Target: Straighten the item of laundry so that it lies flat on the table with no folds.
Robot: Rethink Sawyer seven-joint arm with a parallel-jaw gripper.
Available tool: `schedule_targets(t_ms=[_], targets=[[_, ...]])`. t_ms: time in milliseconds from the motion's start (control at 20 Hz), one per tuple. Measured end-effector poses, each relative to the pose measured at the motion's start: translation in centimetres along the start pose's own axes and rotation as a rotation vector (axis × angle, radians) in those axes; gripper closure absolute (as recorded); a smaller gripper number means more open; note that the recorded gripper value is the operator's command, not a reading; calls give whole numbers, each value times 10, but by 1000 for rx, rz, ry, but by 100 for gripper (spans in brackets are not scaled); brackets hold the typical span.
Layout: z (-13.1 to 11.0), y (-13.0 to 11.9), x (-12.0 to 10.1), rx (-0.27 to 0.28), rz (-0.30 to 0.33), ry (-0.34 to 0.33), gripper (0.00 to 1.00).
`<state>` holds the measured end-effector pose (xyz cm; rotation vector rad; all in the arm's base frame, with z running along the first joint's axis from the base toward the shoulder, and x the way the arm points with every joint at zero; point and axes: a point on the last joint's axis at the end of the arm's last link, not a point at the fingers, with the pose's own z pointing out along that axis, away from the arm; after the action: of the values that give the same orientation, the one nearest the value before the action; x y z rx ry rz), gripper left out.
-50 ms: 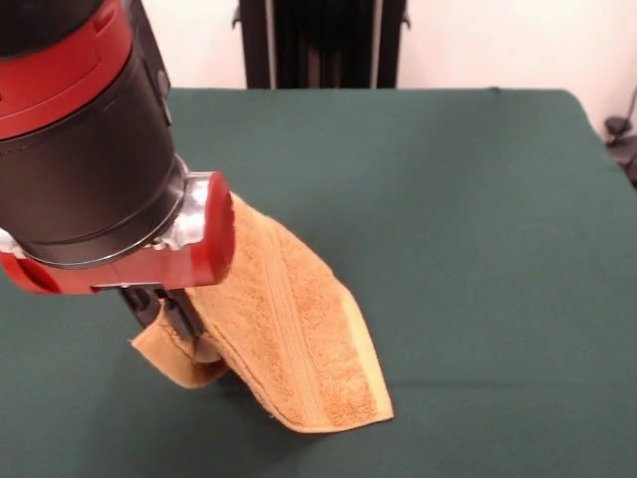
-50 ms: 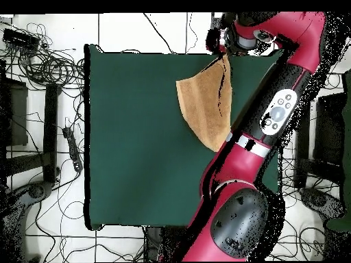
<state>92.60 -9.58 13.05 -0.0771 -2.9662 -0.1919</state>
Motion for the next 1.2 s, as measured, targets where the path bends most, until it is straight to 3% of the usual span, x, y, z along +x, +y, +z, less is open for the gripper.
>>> schedule_targets(t_ms=[700, 950, 1200], targets=[[-1, 23, -7, -21, -18, -10, 100], [18, 34, -6, -55, -45, 8, 100], [47, 52, 4, -95, -100, 70, 100]])
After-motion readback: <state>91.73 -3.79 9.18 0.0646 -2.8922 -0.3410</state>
